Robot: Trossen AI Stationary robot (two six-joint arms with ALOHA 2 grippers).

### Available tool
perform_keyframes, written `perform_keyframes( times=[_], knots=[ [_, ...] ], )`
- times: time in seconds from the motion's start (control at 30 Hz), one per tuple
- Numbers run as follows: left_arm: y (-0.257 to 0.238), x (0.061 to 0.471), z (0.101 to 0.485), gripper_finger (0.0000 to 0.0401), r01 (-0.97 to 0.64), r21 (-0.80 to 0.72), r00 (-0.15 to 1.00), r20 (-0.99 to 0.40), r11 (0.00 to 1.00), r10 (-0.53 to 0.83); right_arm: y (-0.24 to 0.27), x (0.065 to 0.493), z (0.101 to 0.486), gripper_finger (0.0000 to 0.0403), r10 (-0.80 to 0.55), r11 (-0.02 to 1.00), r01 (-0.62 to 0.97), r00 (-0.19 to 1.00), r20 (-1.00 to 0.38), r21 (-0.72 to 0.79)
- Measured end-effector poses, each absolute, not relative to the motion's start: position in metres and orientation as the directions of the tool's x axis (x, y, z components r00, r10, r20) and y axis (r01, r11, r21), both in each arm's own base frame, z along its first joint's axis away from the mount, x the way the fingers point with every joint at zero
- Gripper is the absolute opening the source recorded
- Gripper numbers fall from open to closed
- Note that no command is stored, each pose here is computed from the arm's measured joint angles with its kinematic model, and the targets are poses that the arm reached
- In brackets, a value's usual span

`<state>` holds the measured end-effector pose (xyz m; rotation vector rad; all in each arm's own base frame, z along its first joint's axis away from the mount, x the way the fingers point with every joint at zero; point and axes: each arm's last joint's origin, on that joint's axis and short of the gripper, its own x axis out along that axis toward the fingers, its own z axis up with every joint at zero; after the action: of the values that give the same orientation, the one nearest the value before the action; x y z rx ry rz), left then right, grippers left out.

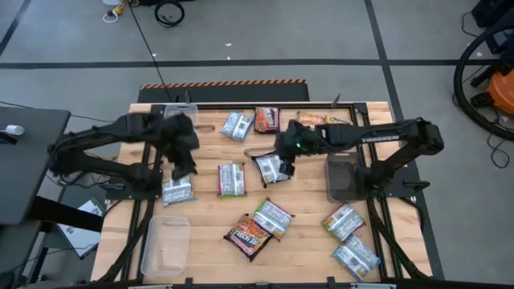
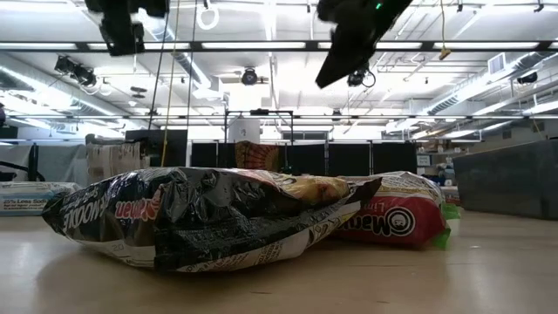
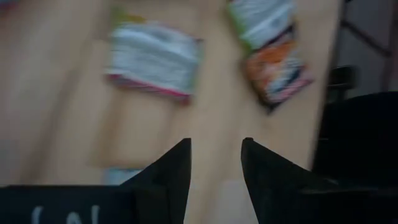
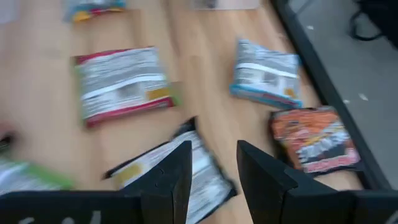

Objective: Sort Maruchan noodles
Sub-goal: Put the black noodle pack into the top transparent bin

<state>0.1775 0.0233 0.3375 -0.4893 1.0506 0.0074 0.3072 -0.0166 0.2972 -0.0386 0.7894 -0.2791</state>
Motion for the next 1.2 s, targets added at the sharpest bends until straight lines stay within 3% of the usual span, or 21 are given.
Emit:
perform_keyframes(
  times=[0.3,0.53,0.7,0.93,1.1,1.2],
  knots=[
    [-0.078,0.210,0.336,0.0144,-0.121,-0.380,0.625,-0.747,0.917,-0.227,0.035,0.288,0.303,0.0130,-0.183,0.983,0.143,0.655,-0.733,-0.118],
    [-0.135,0.236,0.297,0.0144,-0.201,-0.349,0.566,-0.804,0.915,-0.183,0.069,0.270,0.301,0.0130,-0.180,0.982,0.154,0.608,-0.773,-0.107],
    [-0.171,0.267,0.266,0.0144,-0.065,-0.303,0.610,-0.766,0.951,-0.202,0.091,0.251,0.294,0.0130,-0.176,0.978,0.191,0.524,-0.833,-0.087],
    [-0.211,0.304,0.230,0.0144,0.224,-0.080,0.747,-0.626,0.971,-0.224,0.115,0.225,0.289,0.0130,-0.179,0.977,0.183,0.423,-0.888,-0.110],
    [-0.223,0.336,0.218,0.0144,0.276,0.119,0.778,-0.611,0.954,-0.149,0.121,0.216,0.287,0.0130,-0.159,0.973,0.213,0.365,-0.917,-0.083],
    [-0.226,0.356,0.212,0.0144,0.272,0.149,0.772,-0.623,0.951,-0.123,0.125,0.214,0.286,0.0130,-0.108,0.976,0.217,0.346,-0.932,-0.033]
  ],
)
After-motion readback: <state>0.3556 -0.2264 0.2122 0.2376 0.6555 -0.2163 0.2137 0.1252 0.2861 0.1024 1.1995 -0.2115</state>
